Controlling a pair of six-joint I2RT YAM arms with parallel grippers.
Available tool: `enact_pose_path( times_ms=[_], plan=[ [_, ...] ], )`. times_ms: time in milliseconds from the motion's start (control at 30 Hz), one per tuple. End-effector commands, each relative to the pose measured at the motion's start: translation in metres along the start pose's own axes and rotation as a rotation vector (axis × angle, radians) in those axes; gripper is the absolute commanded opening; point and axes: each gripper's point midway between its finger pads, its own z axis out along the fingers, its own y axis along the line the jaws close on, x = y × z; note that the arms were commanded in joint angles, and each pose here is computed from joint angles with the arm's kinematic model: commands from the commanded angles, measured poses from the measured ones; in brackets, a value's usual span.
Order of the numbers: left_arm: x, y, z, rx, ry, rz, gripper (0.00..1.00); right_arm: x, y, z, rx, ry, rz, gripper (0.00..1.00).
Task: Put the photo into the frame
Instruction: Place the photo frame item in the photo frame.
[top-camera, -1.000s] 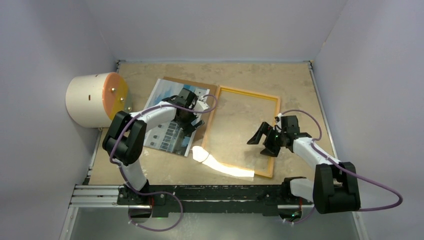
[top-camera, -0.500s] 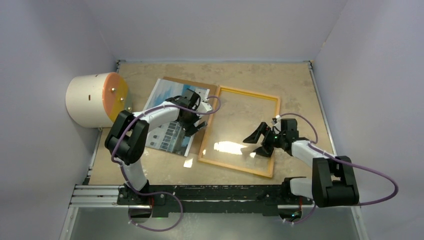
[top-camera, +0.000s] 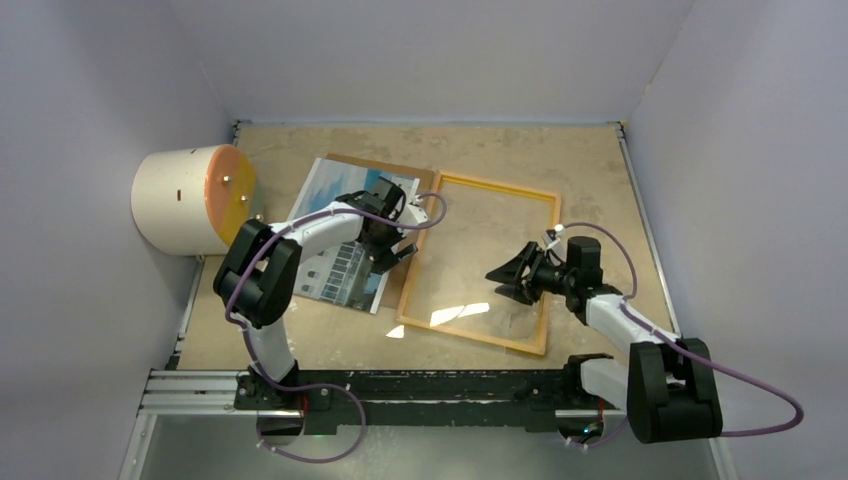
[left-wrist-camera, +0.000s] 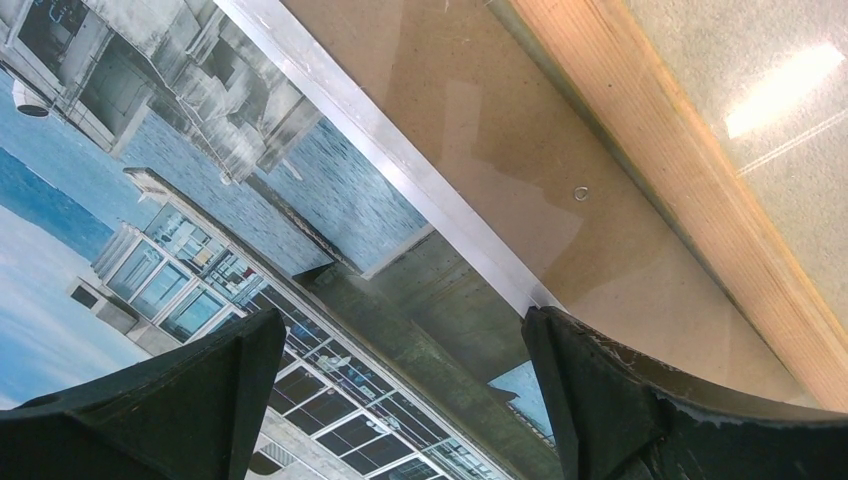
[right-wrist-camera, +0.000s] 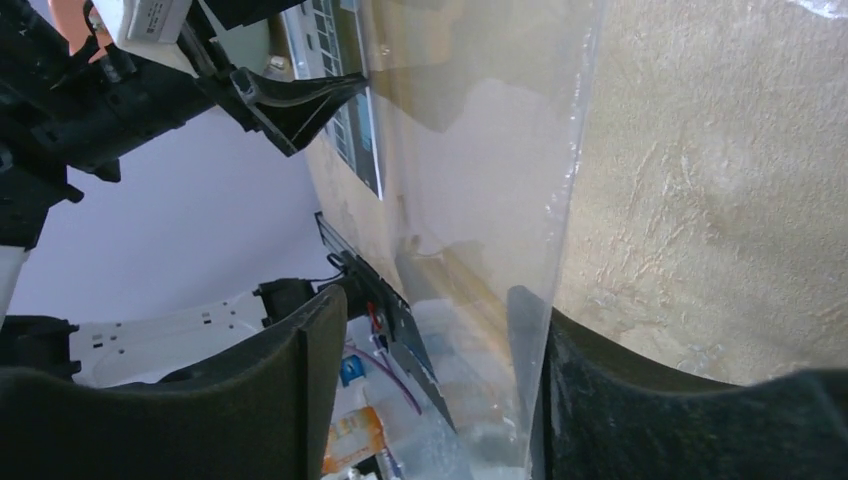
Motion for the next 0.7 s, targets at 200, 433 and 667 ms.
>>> enact_pose_path(
  times_ms=[200,433,667],
  plan=[
    [-0.020,-0.002,-0.007,0.016,-0.034,0.030,1.00,-0.026,0.009,-0.006,0.105,-0.079,-0.112,0.10],
    [-0.036,0.021,-0.022,-0.069,-0.052,0.029,1.00,-0.045,-0.005,-0.026,0.251,-0.184,-0.119,0.00],
    [-0.037,0.030,-0.024,-0.091,-0.055,0.015,1.00,-0.055,-0.014,-0.039,0.336,-0.233,-0.144,0.00]
  ],
)
